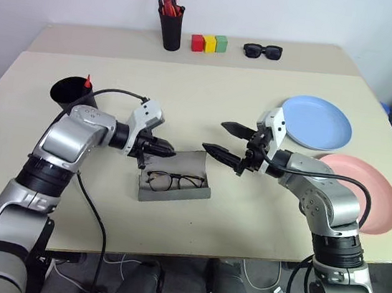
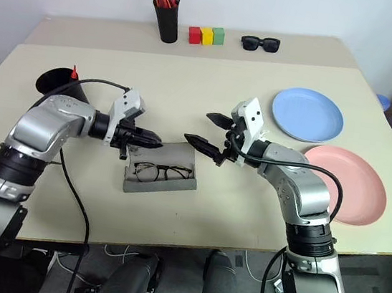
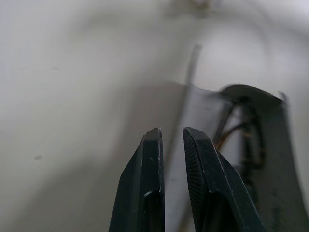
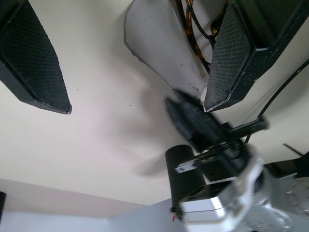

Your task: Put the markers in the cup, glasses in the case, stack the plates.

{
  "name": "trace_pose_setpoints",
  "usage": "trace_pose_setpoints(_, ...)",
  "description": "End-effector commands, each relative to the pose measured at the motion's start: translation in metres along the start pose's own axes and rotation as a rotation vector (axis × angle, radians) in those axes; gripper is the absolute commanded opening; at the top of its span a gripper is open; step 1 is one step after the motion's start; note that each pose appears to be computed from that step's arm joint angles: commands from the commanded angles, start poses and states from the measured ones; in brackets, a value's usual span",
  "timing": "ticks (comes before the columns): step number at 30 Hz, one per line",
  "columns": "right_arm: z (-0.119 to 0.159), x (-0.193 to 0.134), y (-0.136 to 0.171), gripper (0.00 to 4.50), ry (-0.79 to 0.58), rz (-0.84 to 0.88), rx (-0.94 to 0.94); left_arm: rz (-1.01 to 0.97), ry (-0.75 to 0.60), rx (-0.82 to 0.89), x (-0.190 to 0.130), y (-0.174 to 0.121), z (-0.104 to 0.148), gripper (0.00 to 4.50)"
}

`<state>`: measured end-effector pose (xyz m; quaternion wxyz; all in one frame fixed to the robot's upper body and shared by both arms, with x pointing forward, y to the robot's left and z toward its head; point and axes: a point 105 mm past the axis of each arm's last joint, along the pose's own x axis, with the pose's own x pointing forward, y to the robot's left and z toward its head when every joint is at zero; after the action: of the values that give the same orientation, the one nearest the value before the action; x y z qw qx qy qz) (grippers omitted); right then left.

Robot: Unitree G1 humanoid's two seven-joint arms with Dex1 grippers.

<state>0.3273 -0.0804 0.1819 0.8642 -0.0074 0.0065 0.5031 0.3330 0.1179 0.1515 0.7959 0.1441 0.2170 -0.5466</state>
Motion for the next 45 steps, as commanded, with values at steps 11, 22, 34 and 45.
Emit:
trace_pose_setpoints(11,0.015,0.006,0.001,4.5,-0.037,0.017,-0.058,0.049,-0.132,0.04,-0.012,-0.003,0.02,0.66)
trace_pose_setpoints(22,0.012,0.01,0.004,4.5,-0.035,0.023,-0.064,0.343,-0.211,0.038,-0.018,0.052,0.03,0.66)
trace_pose_setpoints(34,0.015,0.01,0.005,4.5,-0.04,0.012,-0.079,0.039,-0.006,-0.137,-0.016,0.009,-0.015,0.66)
trace_pose_setpoints(45,0.016,0.008,0.0,4.5,-0.034,-0.001,-0.091,-0.107,0.027,-0.022,-0.017,-0.034,-0.017,0.66)
